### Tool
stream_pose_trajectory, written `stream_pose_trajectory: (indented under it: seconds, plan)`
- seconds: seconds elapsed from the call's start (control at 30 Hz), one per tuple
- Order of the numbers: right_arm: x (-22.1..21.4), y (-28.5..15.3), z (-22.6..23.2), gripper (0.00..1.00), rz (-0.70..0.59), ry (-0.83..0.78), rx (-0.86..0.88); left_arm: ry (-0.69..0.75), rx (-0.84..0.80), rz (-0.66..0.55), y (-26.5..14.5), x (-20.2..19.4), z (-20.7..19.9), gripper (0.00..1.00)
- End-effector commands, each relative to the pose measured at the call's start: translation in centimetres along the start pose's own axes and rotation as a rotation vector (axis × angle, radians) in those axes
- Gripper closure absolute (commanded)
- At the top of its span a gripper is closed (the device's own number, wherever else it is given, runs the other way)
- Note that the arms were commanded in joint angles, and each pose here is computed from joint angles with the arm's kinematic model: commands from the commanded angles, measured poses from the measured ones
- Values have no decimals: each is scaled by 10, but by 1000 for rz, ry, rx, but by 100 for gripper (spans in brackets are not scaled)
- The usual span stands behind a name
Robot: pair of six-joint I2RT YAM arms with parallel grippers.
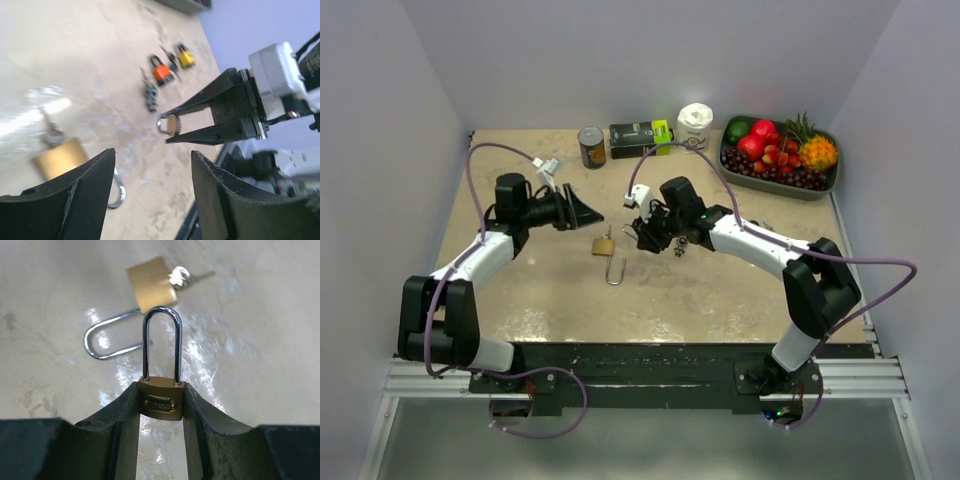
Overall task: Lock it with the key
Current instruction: Place the lock at the center of the board.
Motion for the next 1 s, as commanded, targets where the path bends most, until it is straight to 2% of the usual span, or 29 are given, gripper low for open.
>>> stream_pose_trajectory:
  seconds: [0.0, 0.13, 0.23, 0.5, 0.83, 0.97]
  plan:
    - [3, -3, -21, 100, 19, 297, -117, 43, 76, -222, -28, 52, 9, 32]
    - [-21, 2, -27, 100, 126, 582, -271, 32, 107, -275, -40, 71, 18, 32]
    - [-44, 6, -27, 100, 219, 685, -351, 15, 125, -286, -45, 71, 24, 32]
    - [-66, 25, -35, 100, 331, 801, -444, -52, 137, -280, -43, 58, 37, 32]
    - [-93, 36, -34, 100, 441, 934, -527, -53, 163, -267, -44, 54, 42, 34]
    - [-98, 37, -32, 96, 467, 957, -545, -56, 165, -267, -44, 55, 43, 34]
Point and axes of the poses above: each gripper's point midway between its finger pads, its own y axis out along the fingers, its own z axis along the line the jaws close on, x = y × z, the point moved 3 cm from there along -y, back along the fingers, and after that the axes turned 15 degrees about -y, right-handed, at the moved point
